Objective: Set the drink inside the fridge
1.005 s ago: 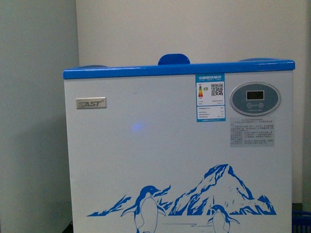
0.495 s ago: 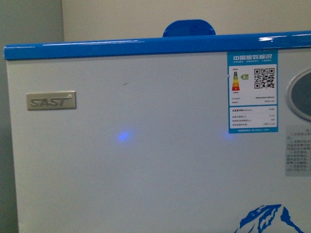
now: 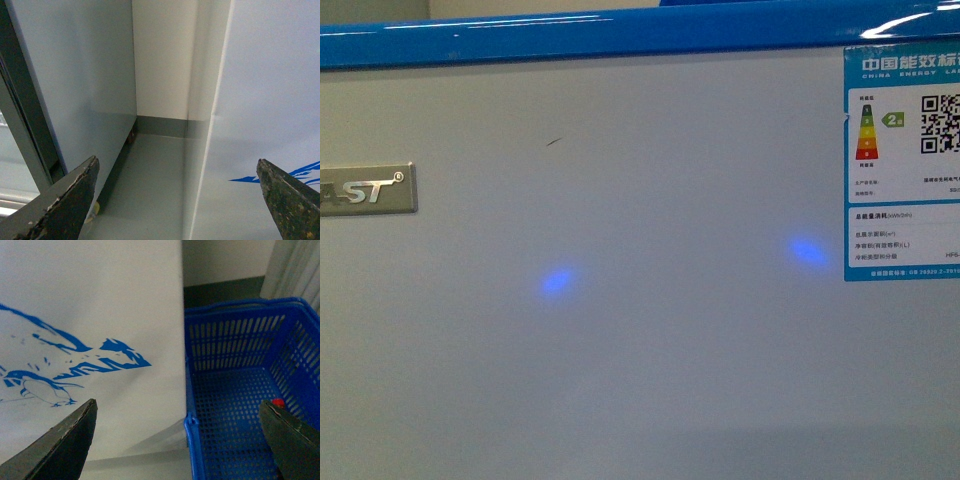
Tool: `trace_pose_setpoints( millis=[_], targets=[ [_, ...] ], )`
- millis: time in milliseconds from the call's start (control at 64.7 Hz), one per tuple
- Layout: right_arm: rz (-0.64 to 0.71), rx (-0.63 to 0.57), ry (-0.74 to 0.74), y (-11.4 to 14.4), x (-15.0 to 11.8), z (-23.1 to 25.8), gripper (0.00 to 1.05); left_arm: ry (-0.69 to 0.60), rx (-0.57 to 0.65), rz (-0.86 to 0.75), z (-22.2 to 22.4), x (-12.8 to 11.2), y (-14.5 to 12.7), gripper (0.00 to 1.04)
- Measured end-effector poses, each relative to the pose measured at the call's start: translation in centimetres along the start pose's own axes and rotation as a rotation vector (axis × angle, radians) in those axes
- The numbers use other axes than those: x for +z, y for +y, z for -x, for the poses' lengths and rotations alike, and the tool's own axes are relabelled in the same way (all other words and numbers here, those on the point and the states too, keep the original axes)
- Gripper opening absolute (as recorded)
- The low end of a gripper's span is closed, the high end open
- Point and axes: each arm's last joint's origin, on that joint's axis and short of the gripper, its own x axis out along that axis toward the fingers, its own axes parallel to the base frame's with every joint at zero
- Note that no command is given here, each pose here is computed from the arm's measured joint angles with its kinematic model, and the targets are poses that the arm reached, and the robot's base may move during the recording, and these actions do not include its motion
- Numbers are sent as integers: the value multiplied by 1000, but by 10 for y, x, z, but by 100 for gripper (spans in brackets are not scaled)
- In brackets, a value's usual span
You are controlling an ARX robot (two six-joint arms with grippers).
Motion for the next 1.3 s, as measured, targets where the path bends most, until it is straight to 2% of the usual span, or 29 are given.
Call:
trace_pose_setpoints(
  millis=[201,263,325,418,495,619,773,851,897,1067,1299],
  targets=[
    [-42,-98,68,-34,26,-24,97,0,0,0,0,0,0,97],
    [-39,-160,114,-59,36,-47,97,0,0,0,0,0,0,97],
    [-26,-216,172,-81,37,-73,97,0,0,0,0,0,0,97],
    [-3,-222,237,-97,31,-102,97,0,0,0,0,0,0,97],
    [33,-208,342,-113,11,-141,97,0,0,0,0,0,0,97],
    [113,-301,449,-136,-20,-201,97,0,0,0,0,0,0,97],
    [159,-400,519,-150,-46,-240,97,0,0,0,0,0,0,97],
    [172,-456,575,-160,-67,-262,97,0,0,0,0,0,0,97],
    [173,-466,592,-162,-73,-268,97,0,0,0,0,0,0,97],
    [99,-490,712,-181,-131,-300,97,0,0,0,0,0,0,97],
    [102,-498,749,-185,-170,-316,97,0,0,0,0,0,0,97]
  ],
)
